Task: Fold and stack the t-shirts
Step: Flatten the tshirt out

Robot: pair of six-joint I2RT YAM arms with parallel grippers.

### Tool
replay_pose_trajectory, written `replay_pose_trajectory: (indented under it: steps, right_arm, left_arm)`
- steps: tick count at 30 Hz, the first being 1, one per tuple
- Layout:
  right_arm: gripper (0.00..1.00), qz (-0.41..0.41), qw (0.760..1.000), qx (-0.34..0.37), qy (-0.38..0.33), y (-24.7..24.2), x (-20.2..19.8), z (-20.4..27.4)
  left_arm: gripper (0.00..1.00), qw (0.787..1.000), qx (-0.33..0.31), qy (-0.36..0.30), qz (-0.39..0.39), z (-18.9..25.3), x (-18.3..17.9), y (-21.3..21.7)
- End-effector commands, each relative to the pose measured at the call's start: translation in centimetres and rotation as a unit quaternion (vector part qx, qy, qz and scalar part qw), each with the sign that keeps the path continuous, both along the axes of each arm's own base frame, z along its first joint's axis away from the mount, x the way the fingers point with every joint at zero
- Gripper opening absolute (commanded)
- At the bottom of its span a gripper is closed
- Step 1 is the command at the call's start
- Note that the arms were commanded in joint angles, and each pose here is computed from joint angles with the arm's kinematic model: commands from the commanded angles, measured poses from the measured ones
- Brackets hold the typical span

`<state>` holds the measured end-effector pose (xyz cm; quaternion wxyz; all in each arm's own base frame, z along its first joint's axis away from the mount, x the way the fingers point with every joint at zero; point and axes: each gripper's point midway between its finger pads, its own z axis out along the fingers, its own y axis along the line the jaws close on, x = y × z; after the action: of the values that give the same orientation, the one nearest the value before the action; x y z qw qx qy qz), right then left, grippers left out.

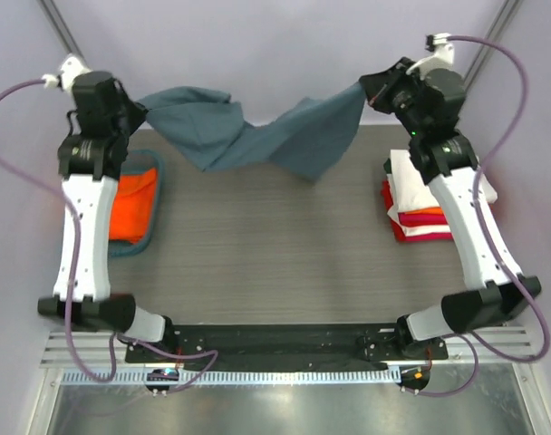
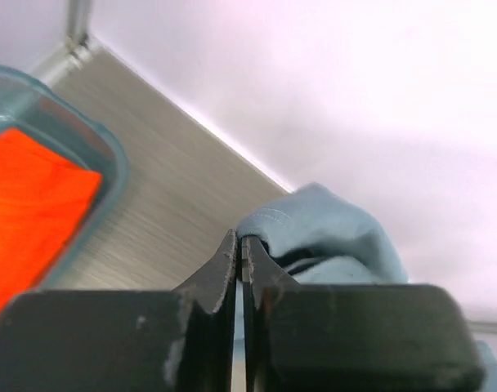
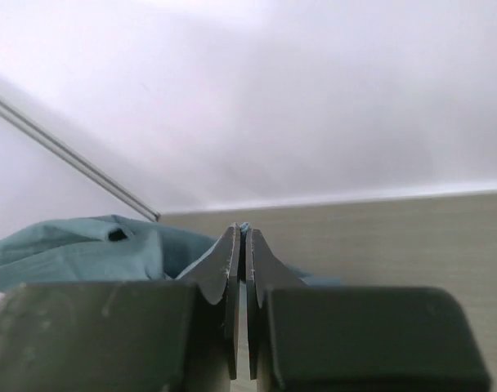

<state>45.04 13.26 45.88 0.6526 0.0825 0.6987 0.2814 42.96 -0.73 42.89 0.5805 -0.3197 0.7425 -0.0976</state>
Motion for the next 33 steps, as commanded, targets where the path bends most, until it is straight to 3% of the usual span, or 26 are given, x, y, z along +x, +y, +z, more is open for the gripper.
replay_pose_trajectory:
  steps: [1, 2, 3, 4, 7, 10, 16, 19, 27, 29, 30, 33]
  right_arm:
    - [0.01, -0.018, 0.998, -0.012, -0.064, -1.9, -5.0, 4.3]
    - [0.01, -0.019, 0.997, -0.008, -0.074, -2.2, -5.9, 4.4]
    - [0.01, -0.026, 0.996, -0.003, -0.089, -2.8, -8.0, 5.0]
    - [0.01, -0.027, 0.998, -0.006, -0.058, -2.9, -8.1, 1.6]
    - [0.01, -0.022, 1.0, -0.002, -0.009, -3.1, -10.4, -4.5]
    - [0.01, -0.006, 0.999, 0.006, 0.047, -2.9, -12.7, -10.9]
    - [0.01, 0.04, 0.985, 0.046, 0.163, -1.5, -17.2, -22.1]
    - [0.01, 0.029, 0.982, 0.048, 0.183, -2.0, -18.5, -24.8]
    - [0.01, 0.006, 0.98, 0.033, 0.194, -3.0, -18.8, -26.4]
    - [0.01, 0.004, 0.979, 0.027, 0.2, -3.0, -18.4, -26.7]
    - [0.01, 0.001, 0.979, 0.024, 0.202, -3.1, -18.3, -26.8]
    - [0.01, 0.0, 0.979, 0.017, 0.205, -3.1, -18.0, -26.9]
  left_arm:
    - [0.05, 0.998, 0.006, -0.066, 0.02, 3.0, -5.0, 1.8]
    - [0.08, 0.999, 0.005, -0.036, 0.018, -1.0, -5.4, 1.7]
    - [0.12, 0.998, -0.005, -0.055, 0.009, -1.2, -7.4, 1.4]
    - [0.41, 0.997, -0.021, -0.077, 0.004, -1.6, -7.8, 1.0]
    - [0.86, 0.999, -0.034, -0.01, -0.026, -10.0, -9.3, -0.2]
    - [0.94, 0.994, -0.044, 0.076, -0.059, -16.2, -10.7, -1.4]
    - [0.94, 0.971, -0.081, 0.161, -0.158, -21.3, -11.7, -5.6]
    - [0.92, 0.966, -0.073, 0.182, -0.169, -22.6, -11.6, -6.7]
    - [0.82, 0.955, -0.006, 0.234, -0.181, -24.4, -7.2, -9.1]
    - [0.75, 0.95, 0.005, 0.252, -0.185, -24.9, -6.4, -9.8]
    - [0.64, 0.947, 0.008, 0.264, -0.184, -25.6, -5.2, -10.2]
    - [0.59, 0.942, 0.011, 0.285, -0.175, -27.6, -3.6, -10.8]
